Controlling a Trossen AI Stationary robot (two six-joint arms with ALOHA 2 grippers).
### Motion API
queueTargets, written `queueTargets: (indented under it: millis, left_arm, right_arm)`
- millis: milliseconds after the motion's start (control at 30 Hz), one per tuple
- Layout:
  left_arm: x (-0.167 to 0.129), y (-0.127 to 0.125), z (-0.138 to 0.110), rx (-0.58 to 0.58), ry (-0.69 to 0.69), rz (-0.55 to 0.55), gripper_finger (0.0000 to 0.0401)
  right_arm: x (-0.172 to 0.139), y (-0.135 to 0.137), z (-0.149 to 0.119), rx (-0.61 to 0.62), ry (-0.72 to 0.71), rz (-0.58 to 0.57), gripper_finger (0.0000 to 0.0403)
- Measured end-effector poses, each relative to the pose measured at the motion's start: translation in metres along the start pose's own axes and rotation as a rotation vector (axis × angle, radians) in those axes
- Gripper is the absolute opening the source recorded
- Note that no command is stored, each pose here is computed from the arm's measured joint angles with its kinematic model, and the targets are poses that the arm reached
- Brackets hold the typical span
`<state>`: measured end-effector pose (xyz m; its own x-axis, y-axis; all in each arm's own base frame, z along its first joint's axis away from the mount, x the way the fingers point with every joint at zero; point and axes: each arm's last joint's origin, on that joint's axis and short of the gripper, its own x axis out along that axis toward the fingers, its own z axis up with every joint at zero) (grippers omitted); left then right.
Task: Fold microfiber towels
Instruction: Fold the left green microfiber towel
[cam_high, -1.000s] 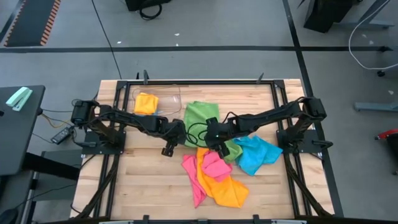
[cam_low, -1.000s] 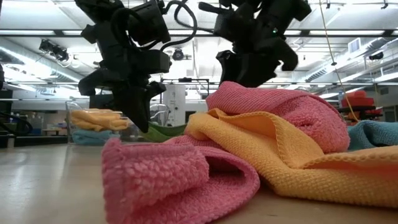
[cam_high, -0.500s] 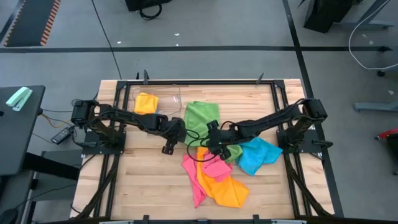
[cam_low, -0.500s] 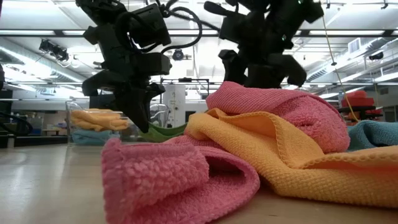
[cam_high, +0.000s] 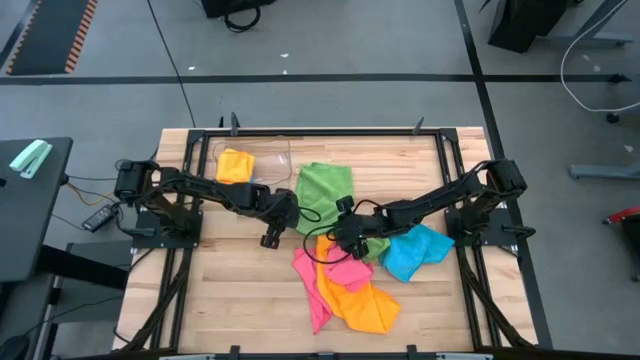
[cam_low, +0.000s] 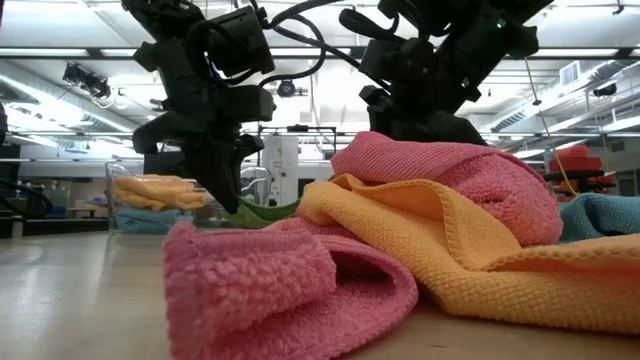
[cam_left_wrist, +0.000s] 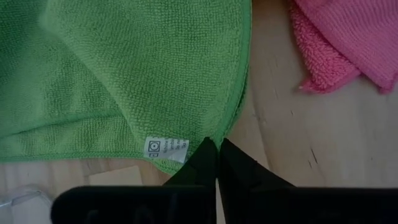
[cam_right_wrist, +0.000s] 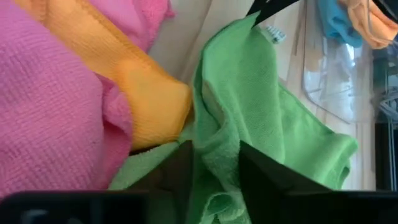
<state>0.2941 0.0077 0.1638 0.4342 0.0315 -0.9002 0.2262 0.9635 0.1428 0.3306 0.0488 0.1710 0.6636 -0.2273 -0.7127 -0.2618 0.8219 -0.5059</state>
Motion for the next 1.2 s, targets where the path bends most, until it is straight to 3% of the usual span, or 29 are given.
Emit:
queueTargets:
  millis: [133,267,367,600,900,1200]
  left_arm:
    - [0.000,0.000,0.000,-0.014,-0.001,0.000,0.0023]
    - [0.000,0.000,0.000,0.011,0.000,0.000,0.0032]
    - [-0.009,0.001,0.001,0.023,-0.017,0.006,0.0023]
    - [-0.045,0.007,0.015,-0.027,-0.059,-0.003,0.0011]
    - [-0.045,0.019,0.014,-0.064,-0.031,0.056,0.0026]
    - [-0.041,0.045,0.012,-0.160,-0.070,0.146,0.0019]
  right_arm:
    - [0.000,-0.001,0.001,0.011,-0.025,0.023,0.0044]
    - [-0.004,-0.005,0.010,0.070,-0.066,0.080,0.0008]
    - [-0.017,-0.017,0.022,0.118,-0.103,0.084,0.0008]
    - [-0.031,-0.042,0.011,0.301,-0.074,0.172,0.0023]
    - [-0.026,-0.046,0.002,0.461,-0.041,0.292,0.0025]
    - [-0.023,-0.063,-0.015,0.646,0.086,0.174,0.0018]
